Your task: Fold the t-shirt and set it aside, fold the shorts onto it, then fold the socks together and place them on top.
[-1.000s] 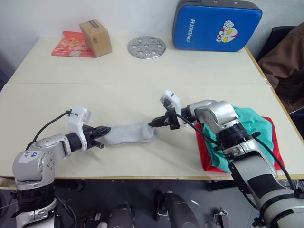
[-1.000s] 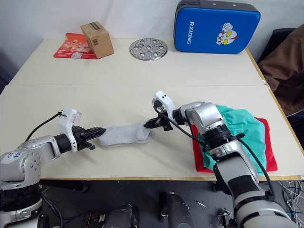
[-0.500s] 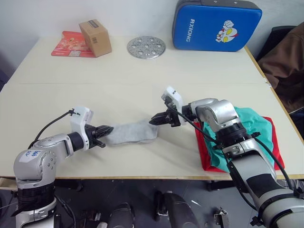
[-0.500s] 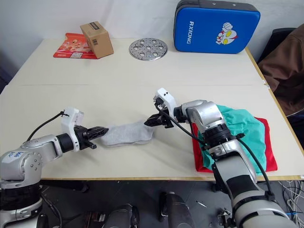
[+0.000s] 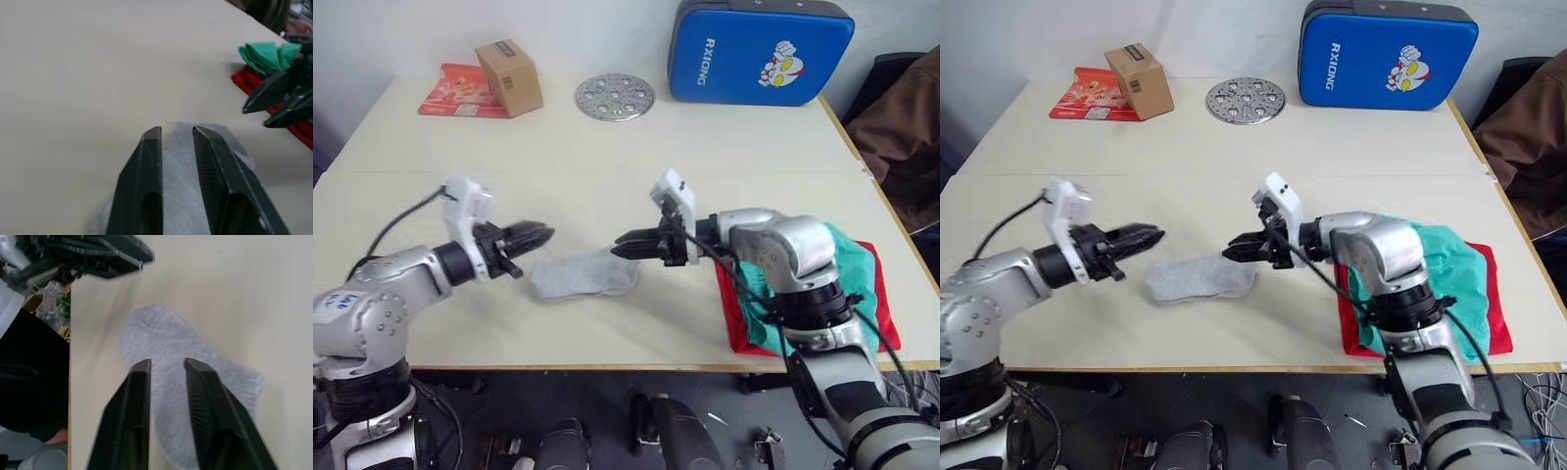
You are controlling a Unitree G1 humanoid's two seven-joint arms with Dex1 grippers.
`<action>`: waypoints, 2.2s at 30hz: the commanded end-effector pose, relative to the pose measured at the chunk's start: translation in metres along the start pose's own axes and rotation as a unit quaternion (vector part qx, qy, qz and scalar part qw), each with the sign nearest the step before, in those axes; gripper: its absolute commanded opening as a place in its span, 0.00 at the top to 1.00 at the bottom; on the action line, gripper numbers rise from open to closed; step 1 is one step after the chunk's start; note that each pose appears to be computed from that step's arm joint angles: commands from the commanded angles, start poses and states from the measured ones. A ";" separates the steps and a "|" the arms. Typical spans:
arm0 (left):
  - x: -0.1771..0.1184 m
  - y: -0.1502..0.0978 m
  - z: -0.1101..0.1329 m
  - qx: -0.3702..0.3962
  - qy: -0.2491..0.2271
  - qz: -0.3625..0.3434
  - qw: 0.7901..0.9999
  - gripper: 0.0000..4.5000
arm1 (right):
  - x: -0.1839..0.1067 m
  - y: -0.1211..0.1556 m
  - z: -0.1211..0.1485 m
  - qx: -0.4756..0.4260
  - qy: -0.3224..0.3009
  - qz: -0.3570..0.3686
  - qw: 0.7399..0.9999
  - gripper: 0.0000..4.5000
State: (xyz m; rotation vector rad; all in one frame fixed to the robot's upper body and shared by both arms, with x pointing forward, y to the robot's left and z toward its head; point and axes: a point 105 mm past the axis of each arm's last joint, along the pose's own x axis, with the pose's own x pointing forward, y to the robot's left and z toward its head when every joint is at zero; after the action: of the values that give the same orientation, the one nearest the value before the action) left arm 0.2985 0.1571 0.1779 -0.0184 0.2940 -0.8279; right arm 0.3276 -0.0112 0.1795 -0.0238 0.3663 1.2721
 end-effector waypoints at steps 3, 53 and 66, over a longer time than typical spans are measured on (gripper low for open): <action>0.012 0.013 -0.038 0.069 0.095 0.007 0.993 1.00 | 0.019 -0.013 -0.012 -0.067 0.018 -0.089 0.994 1.00; -0.003 0.009 -0.087 -0.379 -0.033 0.118 0.917 0.12 | 0.011 -0.012 -0.067 -0.046 0.066 -0.089 0.993 1.00; 0.011 -0.001 -0.035 -0.241 -0.073 0.077 0.965 1.00 | 0.003 -0.015 -0.071 -0.041 0.066 -0.102 0.992 1.00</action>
State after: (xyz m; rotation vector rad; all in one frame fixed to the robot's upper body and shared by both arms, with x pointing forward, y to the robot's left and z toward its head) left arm 0.2957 0.1650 0.1143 -0.5891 0.4340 -0.4743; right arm 0.3262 -0.0233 0.1109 -0.2087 0.4072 1.0970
